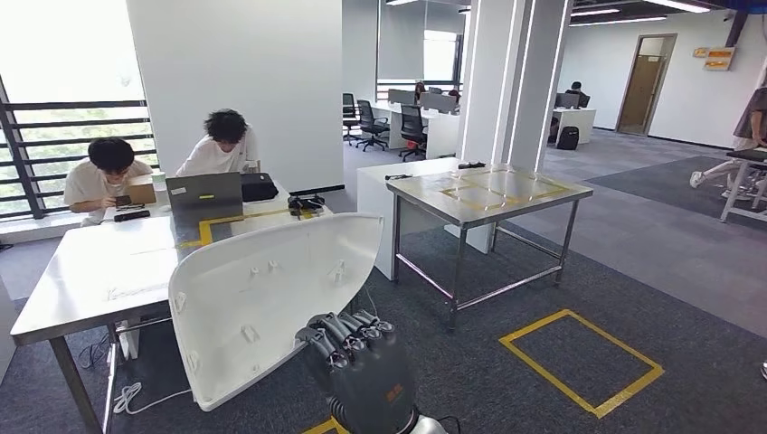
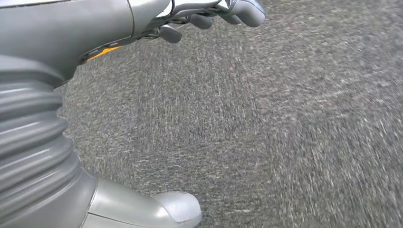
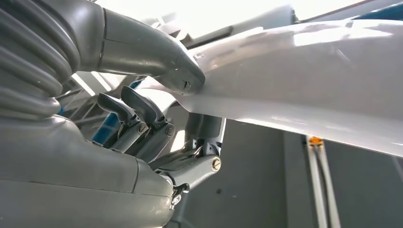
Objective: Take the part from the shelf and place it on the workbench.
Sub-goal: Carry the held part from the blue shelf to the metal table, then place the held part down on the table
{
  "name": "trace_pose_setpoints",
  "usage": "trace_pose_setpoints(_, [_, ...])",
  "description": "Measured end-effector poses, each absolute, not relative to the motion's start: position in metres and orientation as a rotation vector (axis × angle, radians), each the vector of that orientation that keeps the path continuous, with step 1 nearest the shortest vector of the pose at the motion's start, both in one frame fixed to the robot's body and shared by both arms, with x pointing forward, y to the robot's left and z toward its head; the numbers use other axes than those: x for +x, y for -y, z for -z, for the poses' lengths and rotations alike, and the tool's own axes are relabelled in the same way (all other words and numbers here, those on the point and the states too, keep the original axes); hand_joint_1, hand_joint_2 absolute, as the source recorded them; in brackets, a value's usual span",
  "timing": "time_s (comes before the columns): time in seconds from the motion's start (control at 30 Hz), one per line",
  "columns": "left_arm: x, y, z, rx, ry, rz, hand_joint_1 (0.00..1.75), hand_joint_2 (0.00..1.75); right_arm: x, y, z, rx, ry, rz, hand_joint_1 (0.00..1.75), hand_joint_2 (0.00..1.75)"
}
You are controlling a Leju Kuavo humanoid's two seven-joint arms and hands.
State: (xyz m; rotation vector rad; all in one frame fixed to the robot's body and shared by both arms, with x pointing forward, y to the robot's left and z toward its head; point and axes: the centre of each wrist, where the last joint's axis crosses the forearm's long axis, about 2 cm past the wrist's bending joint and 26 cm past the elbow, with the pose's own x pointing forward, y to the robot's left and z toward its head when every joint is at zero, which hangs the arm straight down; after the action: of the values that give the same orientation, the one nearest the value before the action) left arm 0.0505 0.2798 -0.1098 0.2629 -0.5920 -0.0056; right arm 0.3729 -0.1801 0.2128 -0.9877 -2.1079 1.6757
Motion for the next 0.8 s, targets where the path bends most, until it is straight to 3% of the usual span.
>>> trace_pose_setpoints(0.8, [0.0463,-0.2792,0.1109,0.145,0.611,-0.019,0.00,1.75,0.3730,0.1810,-0.2078,-1.015,2.066,-1.654,1.69,1.75])
